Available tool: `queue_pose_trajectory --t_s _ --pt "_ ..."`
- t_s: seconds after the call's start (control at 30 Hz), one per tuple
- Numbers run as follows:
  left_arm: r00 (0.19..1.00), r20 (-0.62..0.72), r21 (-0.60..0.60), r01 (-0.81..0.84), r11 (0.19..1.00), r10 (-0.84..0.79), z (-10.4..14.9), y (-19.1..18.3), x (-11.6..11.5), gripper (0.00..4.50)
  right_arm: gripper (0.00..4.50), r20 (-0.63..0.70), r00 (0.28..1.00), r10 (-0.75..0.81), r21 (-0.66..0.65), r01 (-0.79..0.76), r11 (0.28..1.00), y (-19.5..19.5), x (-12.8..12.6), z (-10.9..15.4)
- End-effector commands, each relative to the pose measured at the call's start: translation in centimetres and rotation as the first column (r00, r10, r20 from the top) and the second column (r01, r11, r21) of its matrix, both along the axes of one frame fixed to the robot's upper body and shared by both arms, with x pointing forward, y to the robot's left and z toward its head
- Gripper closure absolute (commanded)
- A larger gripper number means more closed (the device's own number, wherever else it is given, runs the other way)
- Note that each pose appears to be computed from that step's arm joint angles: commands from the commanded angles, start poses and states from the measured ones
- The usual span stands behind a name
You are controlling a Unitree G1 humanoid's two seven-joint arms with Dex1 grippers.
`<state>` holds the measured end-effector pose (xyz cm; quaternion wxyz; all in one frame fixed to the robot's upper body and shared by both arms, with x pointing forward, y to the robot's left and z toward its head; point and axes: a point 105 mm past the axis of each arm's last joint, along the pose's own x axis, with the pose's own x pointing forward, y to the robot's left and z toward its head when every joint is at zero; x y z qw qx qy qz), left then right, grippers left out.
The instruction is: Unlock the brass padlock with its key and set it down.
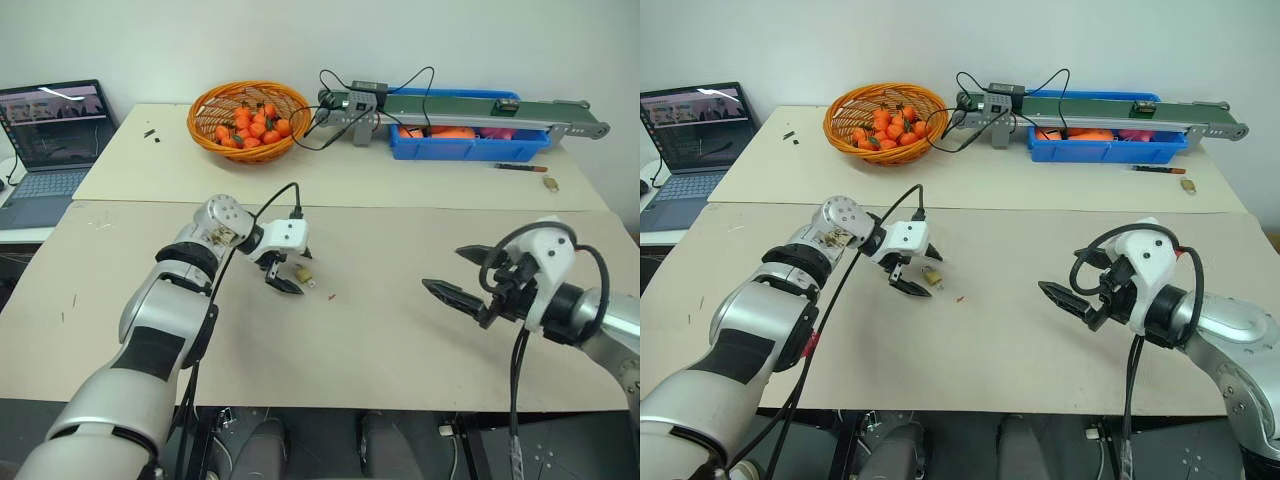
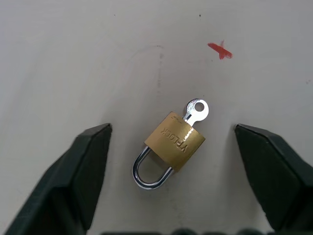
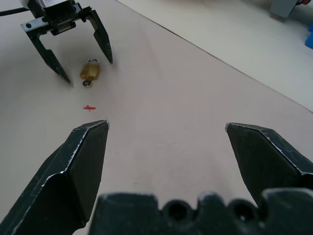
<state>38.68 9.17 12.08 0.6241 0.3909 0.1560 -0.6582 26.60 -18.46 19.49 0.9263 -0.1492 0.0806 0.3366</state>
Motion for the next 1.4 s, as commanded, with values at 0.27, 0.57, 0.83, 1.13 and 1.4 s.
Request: queue_pose_trajectory --t_s 0.27,0.57,0.83,1.13,1.4 --pt "0.998 0.06 -0.024 -0.006 1.0 0.008 2.0 -0.3 0.7 2.47 0.0 0.077 0.997 -0.007 -0.023 0.009 1.0 -0.2 0.5 1.4" --pt "0.997 0.082 0.029 0.008 1.0 -0.01 1.7 0.1 0.7 2.47 0.0 0.09 0.996 -0.02 -0.031 0.023 0.999 -0.4 0.7 1.2" --pt "0.994 0.107 0.101 0.007 0.995 -0.018 0.8 0.7 0.8 2.47 0.0 0.101 0.995 -0.027 -0.031 0.03 0.999 -0.4 0.9 1.2" --pt "0.995 0.097 0.109 0.002 0.994 -0.013 0.7 0.5 0.8 2.47 0.0 0.108 0.993 -0.04 -0.037 0.044 0.998 -0.7 0.8 1.3" --pt "0.996 0.093 0.11 -0.001 0.994 -0.009 0.7 0.5 0.9 3.23 0.0 0.121 0.991 -0.053 -0.041 0.058 0.997 -0.9 1.0 1.3"
